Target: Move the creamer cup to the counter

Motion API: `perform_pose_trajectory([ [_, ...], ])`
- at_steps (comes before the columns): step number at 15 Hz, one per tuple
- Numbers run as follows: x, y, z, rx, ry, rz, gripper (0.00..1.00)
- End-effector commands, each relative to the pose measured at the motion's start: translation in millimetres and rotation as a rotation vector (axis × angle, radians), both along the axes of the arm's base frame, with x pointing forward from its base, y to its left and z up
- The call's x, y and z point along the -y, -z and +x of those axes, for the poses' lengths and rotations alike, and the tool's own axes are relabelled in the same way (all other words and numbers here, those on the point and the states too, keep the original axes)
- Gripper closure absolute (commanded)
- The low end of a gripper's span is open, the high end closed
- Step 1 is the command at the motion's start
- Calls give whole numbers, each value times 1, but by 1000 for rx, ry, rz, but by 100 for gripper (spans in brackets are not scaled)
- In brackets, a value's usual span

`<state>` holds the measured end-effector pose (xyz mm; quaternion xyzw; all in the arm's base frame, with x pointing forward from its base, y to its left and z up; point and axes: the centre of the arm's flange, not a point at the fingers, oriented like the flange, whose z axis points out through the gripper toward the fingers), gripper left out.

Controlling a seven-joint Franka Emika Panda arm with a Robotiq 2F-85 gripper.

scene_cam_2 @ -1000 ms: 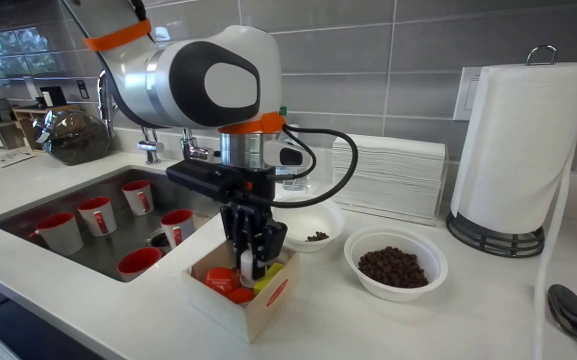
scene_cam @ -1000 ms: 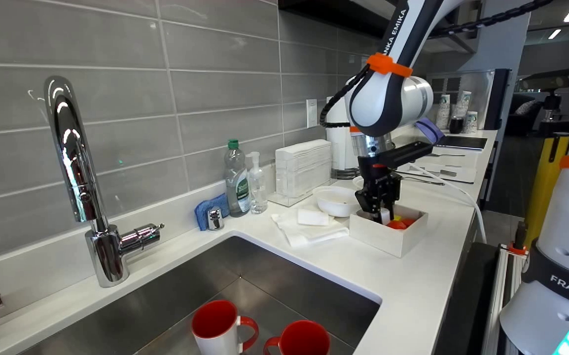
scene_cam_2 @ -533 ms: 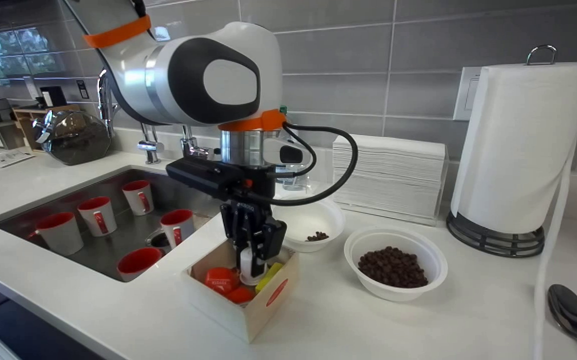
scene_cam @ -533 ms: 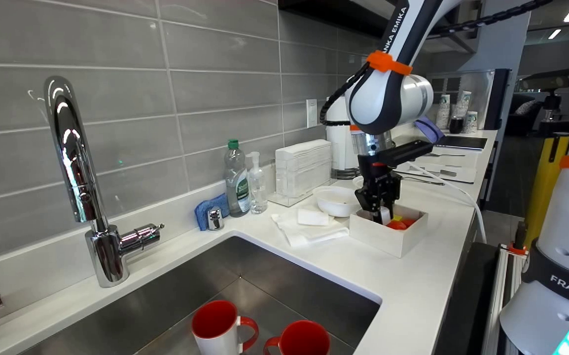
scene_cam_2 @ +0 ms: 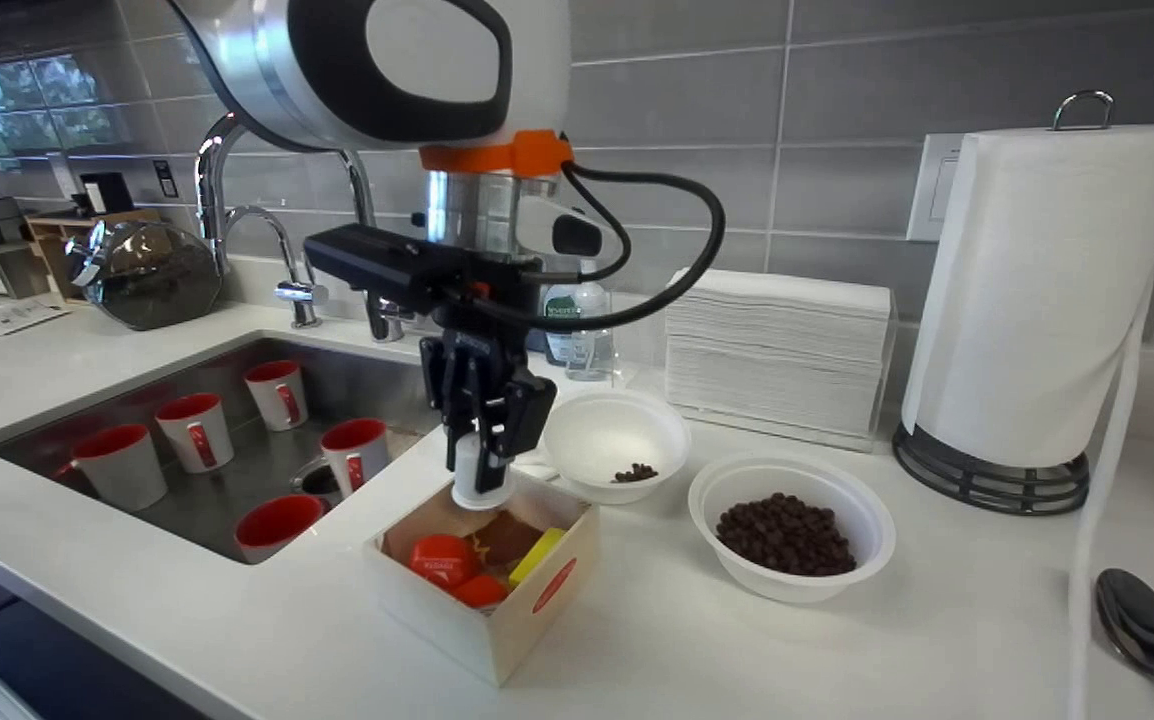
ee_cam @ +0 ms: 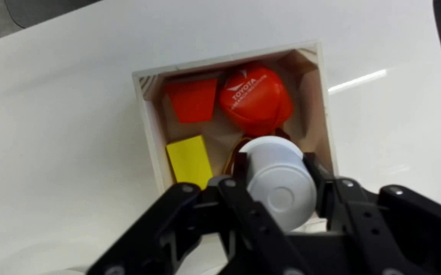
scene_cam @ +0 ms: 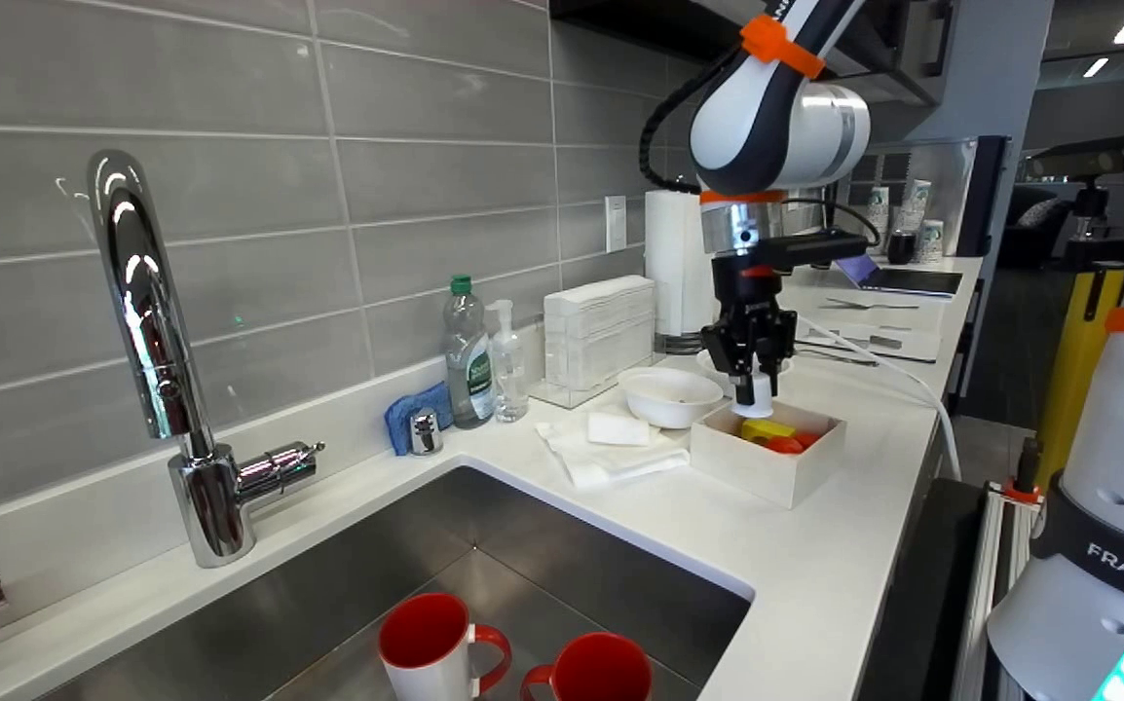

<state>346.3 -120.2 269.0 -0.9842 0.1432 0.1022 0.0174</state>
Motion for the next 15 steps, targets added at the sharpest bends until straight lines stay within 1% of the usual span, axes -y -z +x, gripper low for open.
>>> perform_pose_trajectory([
  [1,-5,-41,-70,60,57,-1,92],
  [4,29,-55,-84,123,157,-34,92],
  [6,55,-54,-93,151,237,-57,92],
  [7,71,-46,-96,161,276,-61,92],
  [9,94,-35,-105,152,356,-62,92],
  [11,108,-19,-113,146,412,-68,92],
  [15,119,18,-118,107,455,-65,92],
])
